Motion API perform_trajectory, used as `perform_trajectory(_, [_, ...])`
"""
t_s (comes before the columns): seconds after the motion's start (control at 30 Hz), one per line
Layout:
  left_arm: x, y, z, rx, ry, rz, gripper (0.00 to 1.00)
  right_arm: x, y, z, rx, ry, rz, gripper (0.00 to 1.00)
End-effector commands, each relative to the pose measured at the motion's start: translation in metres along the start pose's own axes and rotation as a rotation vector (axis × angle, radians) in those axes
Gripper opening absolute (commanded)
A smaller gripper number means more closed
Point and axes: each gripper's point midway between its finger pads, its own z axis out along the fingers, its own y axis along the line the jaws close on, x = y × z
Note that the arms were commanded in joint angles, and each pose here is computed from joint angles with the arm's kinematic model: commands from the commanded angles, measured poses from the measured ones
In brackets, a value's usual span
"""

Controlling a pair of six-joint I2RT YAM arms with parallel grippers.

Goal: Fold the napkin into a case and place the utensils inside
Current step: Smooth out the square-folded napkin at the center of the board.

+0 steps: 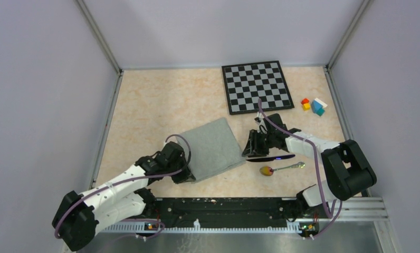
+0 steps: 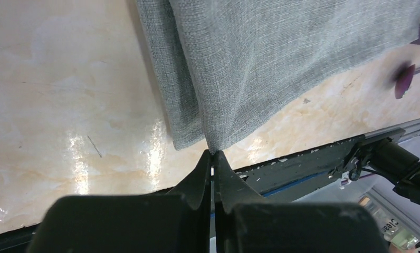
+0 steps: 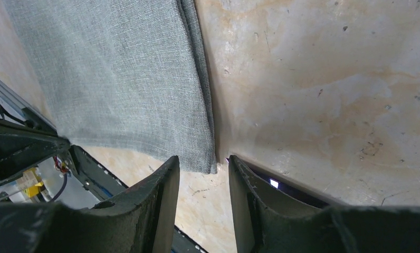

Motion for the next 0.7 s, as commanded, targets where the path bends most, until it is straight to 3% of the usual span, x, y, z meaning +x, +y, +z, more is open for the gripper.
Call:
perform_trajectory(0.0, [-0.002,-0.001,-0.010,-0.002,-0.017,0.024,0.01,-0.007,0.007,-0.003,-0.034,-0.034,-0.031,0.39])
perform_trajectory(0.67, [0.017,0.039,0.011,-0.067,0.017,-0.035,0.04,0.013,0.013,0.005,-0.120,0.018,0.040,0.39])
